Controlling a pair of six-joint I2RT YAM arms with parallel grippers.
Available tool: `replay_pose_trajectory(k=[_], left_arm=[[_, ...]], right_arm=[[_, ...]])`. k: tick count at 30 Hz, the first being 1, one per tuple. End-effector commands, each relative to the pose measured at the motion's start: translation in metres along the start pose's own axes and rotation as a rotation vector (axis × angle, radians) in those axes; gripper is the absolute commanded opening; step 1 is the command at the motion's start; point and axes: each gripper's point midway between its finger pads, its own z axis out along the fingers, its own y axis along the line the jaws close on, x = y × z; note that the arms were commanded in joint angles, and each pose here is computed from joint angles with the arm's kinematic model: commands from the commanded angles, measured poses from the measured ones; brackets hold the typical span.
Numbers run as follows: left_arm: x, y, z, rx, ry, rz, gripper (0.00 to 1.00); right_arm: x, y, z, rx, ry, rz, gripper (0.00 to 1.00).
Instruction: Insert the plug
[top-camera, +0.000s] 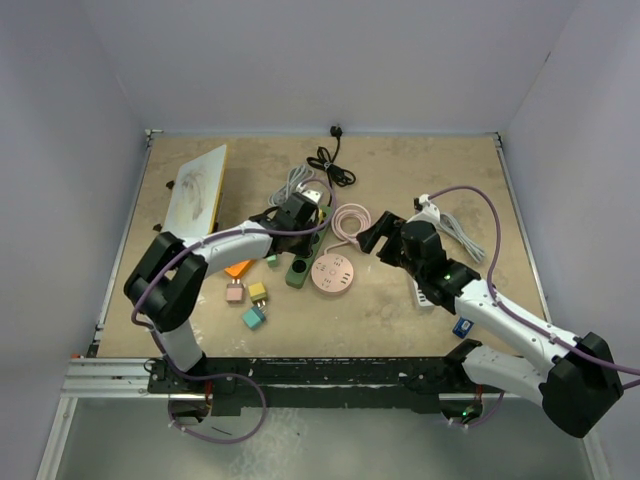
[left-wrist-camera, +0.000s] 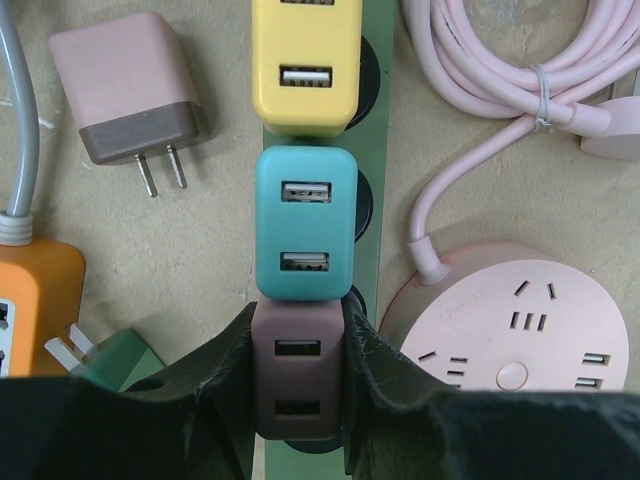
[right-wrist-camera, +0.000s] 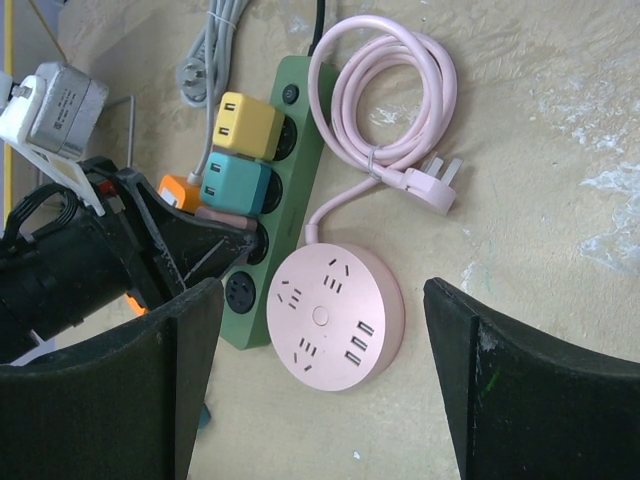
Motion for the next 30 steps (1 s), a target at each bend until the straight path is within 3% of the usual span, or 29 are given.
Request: replay_pose_trajectory(k=[1,10,12,21,30], left_arm=[[0.097,0.017,0.022,-0.065,0.305,-0.026,0.0],[0.006,-0.002,-0.016,-0.043,0.148,-0.034,0.46],[-0.009,-0.007,-0.026,-0.027,0.108,-0.041,0.51],[-0.047,-0.012,-0.055,0.001,0.0,-0.057,0.52],[-0.038,-0.006,-0.049,-0.008,0.061,-0.026,0.41]], right_arm=[[-0.028,0.017,-0.004,-0.028,-0.076,0.002,0.83],[-0.029,0.018,-0.005,-0.032,-0.079,0.007,0.83],[-0.028,0.017,-0.006,-0.032,-0.081,0.007,0.83],[-0.026,0.015,-0.005,-0.03,-0.073,0.011,0.83],[-0.024,0.014,-0.005,-0.024,-0.067,0.014,0.83]])
